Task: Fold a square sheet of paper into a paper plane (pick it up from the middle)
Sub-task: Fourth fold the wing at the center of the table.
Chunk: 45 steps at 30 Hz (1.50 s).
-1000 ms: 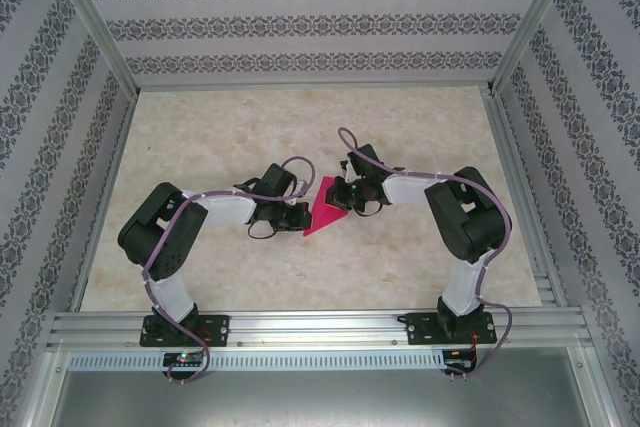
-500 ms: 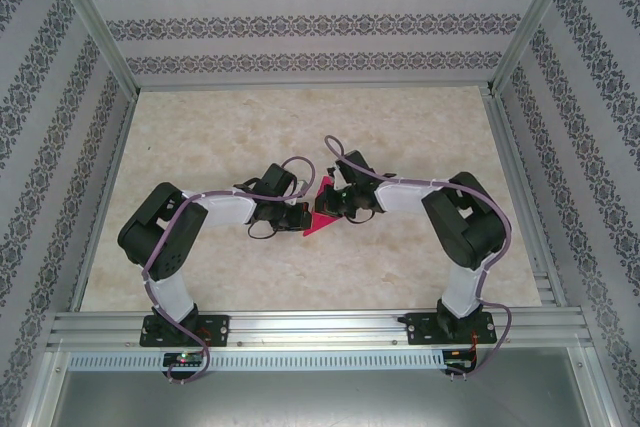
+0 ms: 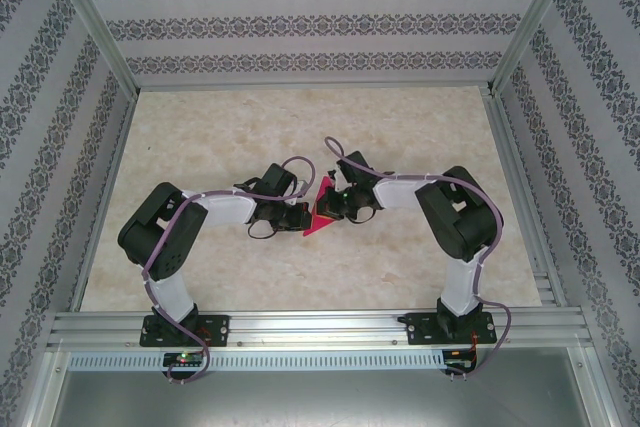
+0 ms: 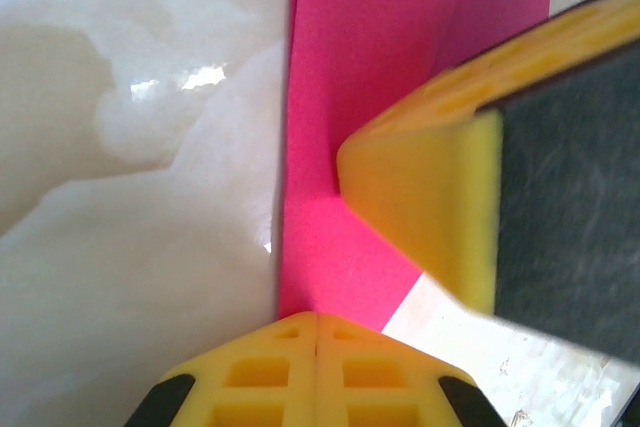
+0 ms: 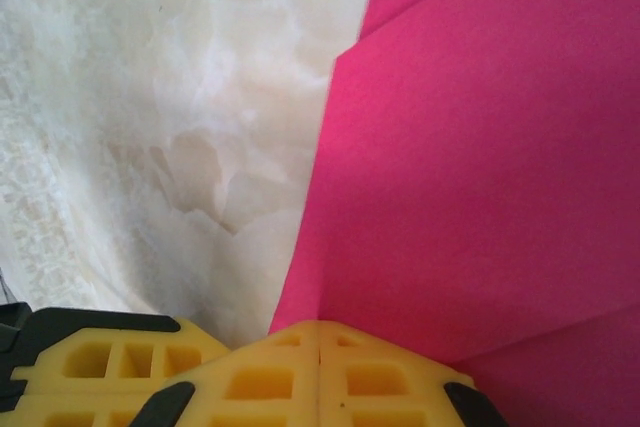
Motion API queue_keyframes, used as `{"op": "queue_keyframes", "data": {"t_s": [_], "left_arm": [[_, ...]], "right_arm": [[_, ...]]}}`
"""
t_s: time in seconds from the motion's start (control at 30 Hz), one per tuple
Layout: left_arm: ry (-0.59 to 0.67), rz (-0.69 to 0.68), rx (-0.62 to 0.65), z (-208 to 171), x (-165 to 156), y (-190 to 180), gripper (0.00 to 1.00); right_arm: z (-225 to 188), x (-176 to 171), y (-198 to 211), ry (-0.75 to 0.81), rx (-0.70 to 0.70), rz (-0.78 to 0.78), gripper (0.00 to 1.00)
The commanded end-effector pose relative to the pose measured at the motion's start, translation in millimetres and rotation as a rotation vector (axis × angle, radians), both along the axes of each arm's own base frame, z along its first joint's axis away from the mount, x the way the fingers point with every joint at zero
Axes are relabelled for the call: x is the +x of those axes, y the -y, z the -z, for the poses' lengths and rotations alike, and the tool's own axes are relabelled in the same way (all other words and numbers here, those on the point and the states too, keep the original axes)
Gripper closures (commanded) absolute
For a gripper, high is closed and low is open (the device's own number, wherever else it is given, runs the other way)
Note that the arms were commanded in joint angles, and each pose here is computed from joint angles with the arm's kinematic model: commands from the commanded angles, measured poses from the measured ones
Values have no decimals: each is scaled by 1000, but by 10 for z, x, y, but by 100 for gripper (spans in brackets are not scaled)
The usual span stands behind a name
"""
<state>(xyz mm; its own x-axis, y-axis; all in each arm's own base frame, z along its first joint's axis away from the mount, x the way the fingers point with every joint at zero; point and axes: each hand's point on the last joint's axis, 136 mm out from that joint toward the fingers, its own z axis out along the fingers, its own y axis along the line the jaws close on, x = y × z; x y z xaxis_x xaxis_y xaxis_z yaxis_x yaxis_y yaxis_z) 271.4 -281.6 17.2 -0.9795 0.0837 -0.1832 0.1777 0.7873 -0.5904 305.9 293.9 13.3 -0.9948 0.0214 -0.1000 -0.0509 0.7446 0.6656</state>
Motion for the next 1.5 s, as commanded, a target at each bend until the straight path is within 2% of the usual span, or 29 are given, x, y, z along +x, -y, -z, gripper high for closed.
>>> {"op": "queue_keyframes", "data": {"t_s": [0.0,0.43,0.73,0.87,0.93,1.03,1.17,1.47], "left_arm": [[-137,26,176,380,-380,-306,100],[-148,41,166,392,-420,-297,100],[-137,45,143,333,-361,-230,100],[-112,39,122,231,-282,-172,100],[-83,32,95,106,-204,-110,95],[-10,20,22,-197,-42,26,81],[89,-30,-15,-510,163,85,71],[153,-134,25,-523,393,13,64]], "right_arm": [[181,315,383,23,-97,94,94],[223,1041,1003,64,-113,268,94],[-110,1217,1140,119,-119,288,93],[-361,1131,1128,149,-91,302,87],[-477,1035,1097,162,-71,312,80],[-605,843,1011,181,-56,326,65],[-647,595,893,171,-22,367,56],[-525,398,523,120,-3,399,54]]}}
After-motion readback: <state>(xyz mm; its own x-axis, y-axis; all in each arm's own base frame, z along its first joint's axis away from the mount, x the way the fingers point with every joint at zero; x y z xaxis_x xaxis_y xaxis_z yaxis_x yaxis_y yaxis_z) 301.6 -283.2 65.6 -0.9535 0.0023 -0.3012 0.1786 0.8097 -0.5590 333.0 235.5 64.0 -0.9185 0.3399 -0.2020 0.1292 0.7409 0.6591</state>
